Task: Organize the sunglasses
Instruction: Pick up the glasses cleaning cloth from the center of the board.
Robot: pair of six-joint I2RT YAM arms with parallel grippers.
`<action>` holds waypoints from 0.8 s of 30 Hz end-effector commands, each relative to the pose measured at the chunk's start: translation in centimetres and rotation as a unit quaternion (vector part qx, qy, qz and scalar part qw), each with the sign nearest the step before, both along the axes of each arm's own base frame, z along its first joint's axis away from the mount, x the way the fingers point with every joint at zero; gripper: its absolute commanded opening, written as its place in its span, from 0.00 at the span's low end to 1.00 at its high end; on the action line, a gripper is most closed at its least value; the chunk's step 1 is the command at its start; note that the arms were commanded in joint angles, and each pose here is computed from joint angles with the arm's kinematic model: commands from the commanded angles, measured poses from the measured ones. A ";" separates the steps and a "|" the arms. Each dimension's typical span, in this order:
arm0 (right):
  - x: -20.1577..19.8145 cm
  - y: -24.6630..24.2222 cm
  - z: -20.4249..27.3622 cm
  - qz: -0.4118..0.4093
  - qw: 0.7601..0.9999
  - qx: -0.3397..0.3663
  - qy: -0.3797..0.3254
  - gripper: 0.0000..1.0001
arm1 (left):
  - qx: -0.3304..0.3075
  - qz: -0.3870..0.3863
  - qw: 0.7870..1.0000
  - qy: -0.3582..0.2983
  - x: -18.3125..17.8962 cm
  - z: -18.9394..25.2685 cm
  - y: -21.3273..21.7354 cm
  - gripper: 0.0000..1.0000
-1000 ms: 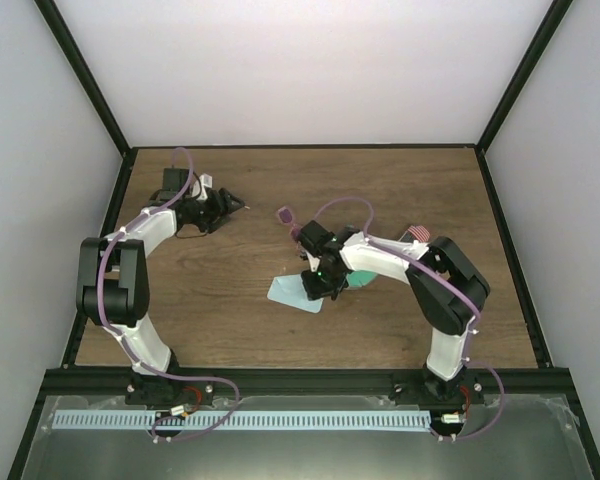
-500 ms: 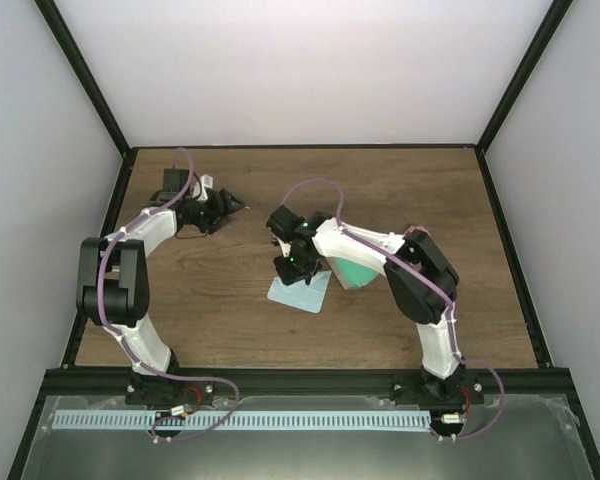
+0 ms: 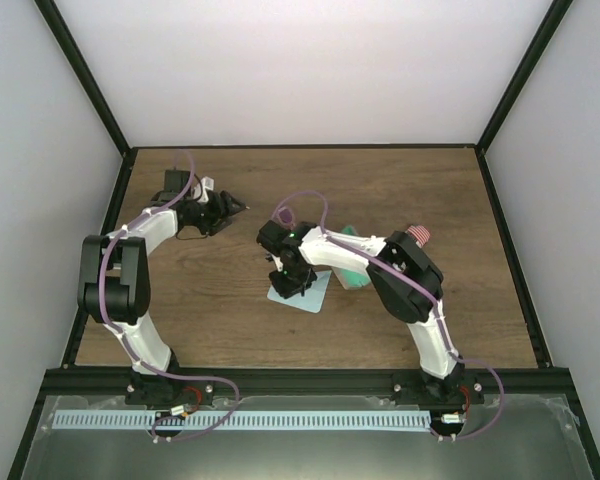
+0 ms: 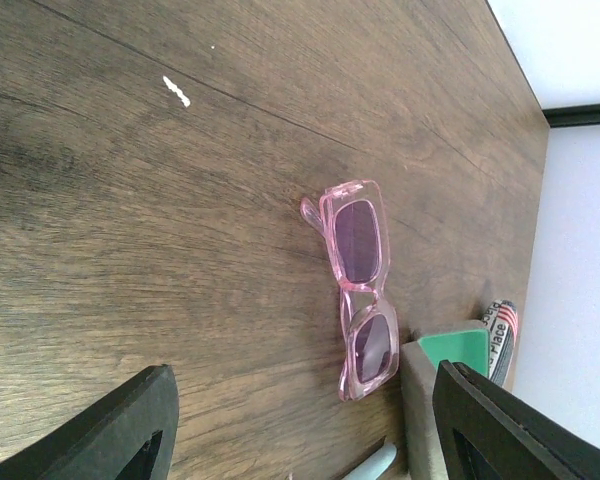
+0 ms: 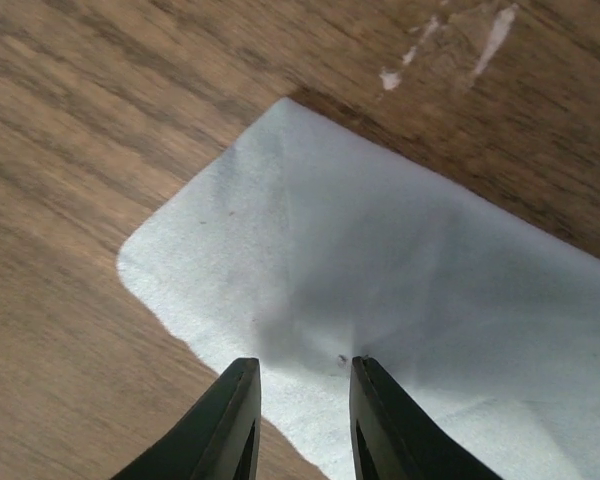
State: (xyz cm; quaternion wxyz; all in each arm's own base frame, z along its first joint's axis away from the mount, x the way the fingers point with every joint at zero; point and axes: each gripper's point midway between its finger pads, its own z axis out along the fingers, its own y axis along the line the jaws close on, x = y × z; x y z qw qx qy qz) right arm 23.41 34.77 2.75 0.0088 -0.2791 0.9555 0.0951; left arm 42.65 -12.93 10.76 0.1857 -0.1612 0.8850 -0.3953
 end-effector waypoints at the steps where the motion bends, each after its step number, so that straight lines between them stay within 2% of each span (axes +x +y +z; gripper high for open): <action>1: 0.5 -0.1 -0.2 0.001 1.000 -0.020 -0.009 0.25 | -0.003 -0.008 1.000 0.011 -0.3 -0.9 -0.1 0.72; 11: 0.7 0.1 0.2 -0.004 1.000 -0.017 -0.011 0.01 | -0.001 -0.009 1.000 0.010 -0.4 -0.8 -0.1 0.72; 24: 1.7 1.0 3.0 -0.009 0.999 0.003 -0.038 0.01 | -0.002 -0.011 1.000 0.010 -0.4 -0.9 -0.1 0.72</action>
